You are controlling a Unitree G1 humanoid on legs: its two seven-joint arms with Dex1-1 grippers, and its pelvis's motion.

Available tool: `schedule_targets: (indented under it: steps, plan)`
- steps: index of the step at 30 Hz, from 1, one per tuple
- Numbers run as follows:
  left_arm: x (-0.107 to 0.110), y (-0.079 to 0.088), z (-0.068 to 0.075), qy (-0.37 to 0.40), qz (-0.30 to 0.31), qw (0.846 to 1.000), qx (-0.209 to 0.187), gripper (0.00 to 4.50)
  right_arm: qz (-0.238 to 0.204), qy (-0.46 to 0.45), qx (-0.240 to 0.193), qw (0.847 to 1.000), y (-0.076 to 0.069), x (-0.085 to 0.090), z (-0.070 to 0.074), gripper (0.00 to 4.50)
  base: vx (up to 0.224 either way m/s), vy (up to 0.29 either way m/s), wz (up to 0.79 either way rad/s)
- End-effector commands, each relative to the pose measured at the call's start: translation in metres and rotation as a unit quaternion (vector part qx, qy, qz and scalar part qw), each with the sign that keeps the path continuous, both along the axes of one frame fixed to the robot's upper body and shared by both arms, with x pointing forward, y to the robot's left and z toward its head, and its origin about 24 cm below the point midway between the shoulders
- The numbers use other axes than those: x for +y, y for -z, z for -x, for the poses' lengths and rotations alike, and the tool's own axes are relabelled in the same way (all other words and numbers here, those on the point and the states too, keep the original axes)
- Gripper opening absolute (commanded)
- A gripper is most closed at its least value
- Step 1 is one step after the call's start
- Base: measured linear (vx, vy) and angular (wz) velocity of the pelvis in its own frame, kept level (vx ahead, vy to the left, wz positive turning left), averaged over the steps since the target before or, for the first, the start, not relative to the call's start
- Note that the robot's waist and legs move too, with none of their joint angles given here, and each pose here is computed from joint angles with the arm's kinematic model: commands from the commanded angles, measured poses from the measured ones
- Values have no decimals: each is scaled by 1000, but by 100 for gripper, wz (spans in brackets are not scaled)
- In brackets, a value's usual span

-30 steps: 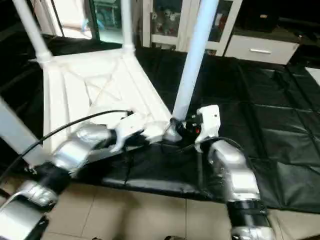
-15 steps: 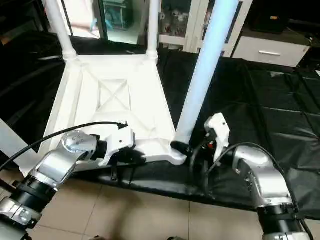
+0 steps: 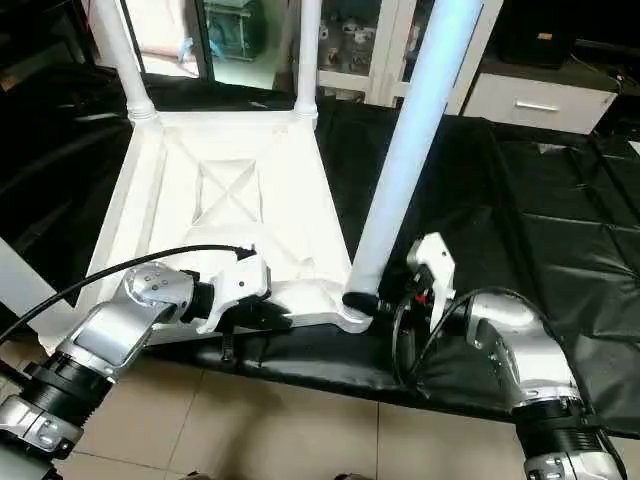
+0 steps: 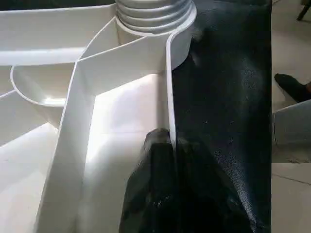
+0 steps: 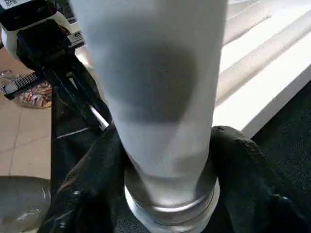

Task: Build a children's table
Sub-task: Rotate leg to tighten

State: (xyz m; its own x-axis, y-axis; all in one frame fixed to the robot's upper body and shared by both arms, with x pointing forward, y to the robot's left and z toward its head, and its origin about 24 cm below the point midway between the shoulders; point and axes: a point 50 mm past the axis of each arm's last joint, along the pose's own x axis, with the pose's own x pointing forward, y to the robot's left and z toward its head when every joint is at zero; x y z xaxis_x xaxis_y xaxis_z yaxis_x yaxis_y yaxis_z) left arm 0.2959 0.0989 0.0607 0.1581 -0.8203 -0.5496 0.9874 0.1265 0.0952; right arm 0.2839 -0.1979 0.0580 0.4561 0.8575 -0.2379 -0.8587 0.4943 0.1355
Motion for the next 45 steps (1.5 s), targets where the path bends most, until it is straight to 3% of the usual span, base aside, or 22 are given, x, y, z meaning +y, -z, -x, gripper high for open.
schedule_targets:
  steps: [1,8,13,15,18,19,20,21,22,23,24,28,31,38,40,44,45]
  plan:
    - [-11,-9,5,31,44,999,-5,0,14,2,4,1000,0,-7,-1,229,0,0,0]
    - [-11,-8,4,30,42,999,-3,0,9,6,4,1000,1,-7,0,220,0,0,0]
    - [-13,-7,-2,3,37,999,-1,0,21,60,-1,998,4,-8,-6,217,0,0,0]
    - [-21,-9,-17,-51,46,998,-8,0,47,156,16,987,14,-4,-15,215,0,0,0]
    - [-28,-11,-24,-71,47,996,-16,0,44,206,25,977,19,0,-18,214,-17,-2,-1]
    - [-40,-14,-36,-108,44,993,-31,0,47,280,39,958,28,9,-21,210,0,0,0]
    - [-45,-16,-42,-130,47,990,-36,0,47,305,47,950,32,14,-22,209,0,0,0]
    - [-45,-16,-42,-130,47,990,-36,0,47,305,47,950,32,14,-22,209,0,0,0]
    - [-55,-20,-48,-152,53,986,-35,0,47,345,55,936,37,21,-23,209,0,0,0]
    - [-56,-20,-48,-153,54,986,-35,0,47,346,55,935,37,22,-23,208,0,0,0]
    - [-66,-23,-53,-177,57,982,-37,0,43,391,64,917,41,29,-26,207,0,0,0]
    - [-81,-27,-57,-200,59,977,-42,0,46,422,65,903,44,46,-29,207,0,0,0]
    - [-88,-26,-57,-193,59,978,-42,0,42,391,46,918,38,63,-32,206,0,0,0]
    - [-79,-20,-59,-197,51,978,-40,0,4,339,27,941,29,74,-29,205,0,0,0]
    - [-74,-19,-59,-198,50,978,-41,0,-25,325,22,945,24,75,-27,274,0,0,0]
    - [-66,-17,-56,-177,52,982,-47,0,-69,306,8,949,13,69,-25,284,0,0,0]
    - [-63,-16,-54,-164,53,984,-47,0,-81,296,7,952,10,67,-23,314,0,0,0]
